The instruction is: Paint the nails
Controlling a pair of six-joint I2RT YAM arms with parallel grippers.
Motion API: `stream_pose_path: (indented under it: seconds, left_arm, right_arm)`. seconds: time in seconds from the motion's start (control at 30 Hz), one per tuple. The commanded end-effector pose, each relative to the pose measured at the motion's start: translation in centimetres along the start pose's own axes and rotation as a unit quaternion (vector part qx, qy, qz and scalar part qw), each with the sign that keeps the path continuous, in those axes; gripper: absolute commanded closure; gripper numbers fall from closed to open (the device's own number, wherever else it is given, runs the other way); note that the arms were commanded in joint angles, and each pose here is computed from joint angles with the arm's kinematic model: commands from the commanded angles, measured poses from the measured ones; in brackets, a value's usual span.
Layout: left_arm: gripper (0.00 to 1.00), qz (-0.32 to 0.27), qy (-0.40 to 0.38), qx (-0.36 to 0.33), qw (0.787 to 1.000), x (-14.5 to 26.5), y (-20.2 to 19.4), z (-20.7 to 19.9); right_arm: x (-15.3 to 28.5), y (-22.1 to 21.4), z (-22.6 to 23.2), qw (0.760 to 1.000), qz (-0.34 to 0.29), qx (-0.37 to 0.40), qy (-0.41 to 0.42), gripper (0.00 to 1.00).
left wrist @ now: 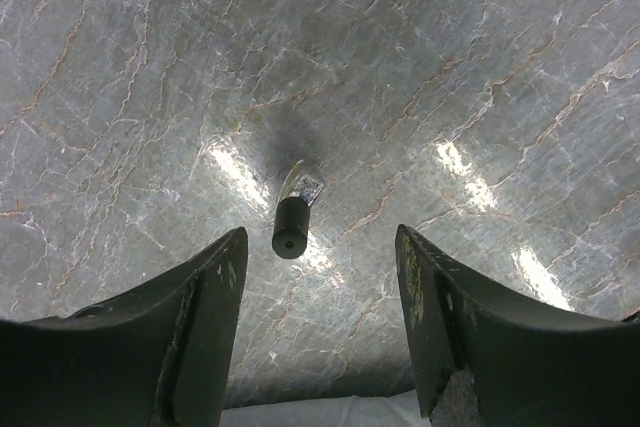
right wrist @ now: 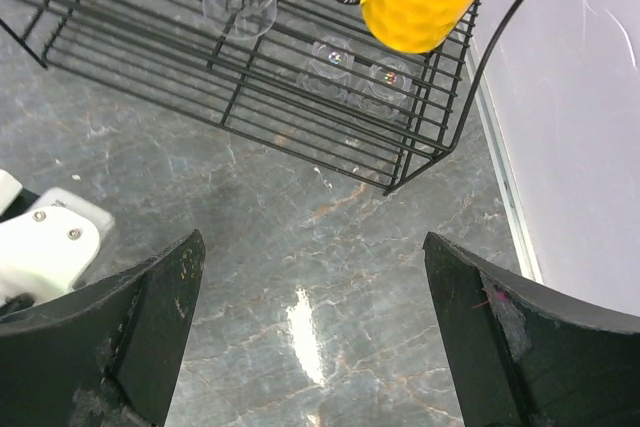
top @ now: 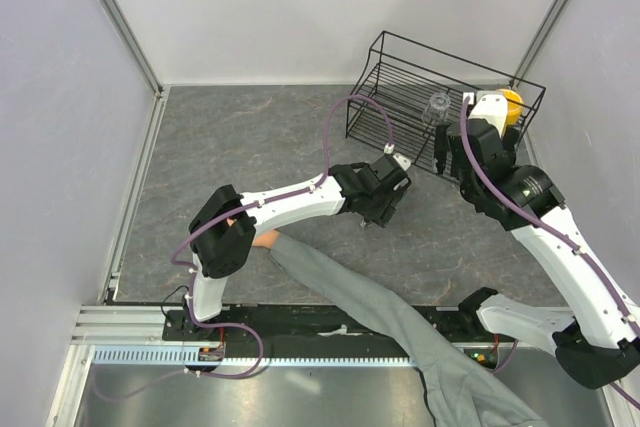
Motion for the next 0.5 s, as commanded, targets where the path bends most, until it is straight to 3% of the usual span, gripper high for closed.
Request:
stream_pose_path:
  seconds: [0.0, 0.2, 0.47]
  left_arm:
    - [0.34, 0.001, 0.017, -0.002, 1.000, -1.1, -0.2, 0.4]
    - [0.38, 0.002, 0.017, 0.001, 1.000, -1.5, 0.1, 0.7]
    - [0.48, 0.012, 0.013, -0.001, 1.000, -2.0, -0.3, 0.7]
  right_arm:
    - [0.2, 0.0, -0.2, 1.000, 0.001, 0.027, 0.011, 0.02]
    - [-0.8, -1.8, 0.0, 0.997, 0.040, 0.059, -0.014, 0.02]
    - [0.4, -1.6, -0.5, 0.998, 0.002, 0.047, 0.029, 0.02]
Point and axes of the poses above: each gripper's point midway between its finger pads, its own x axis back along the fingers, its own z axis along the line the jaws close on, y = z × x, the point moved 9 cm from there along x, back along the fingers, and after that the axes turned 9 degrees about x, right-handed, at the moved point
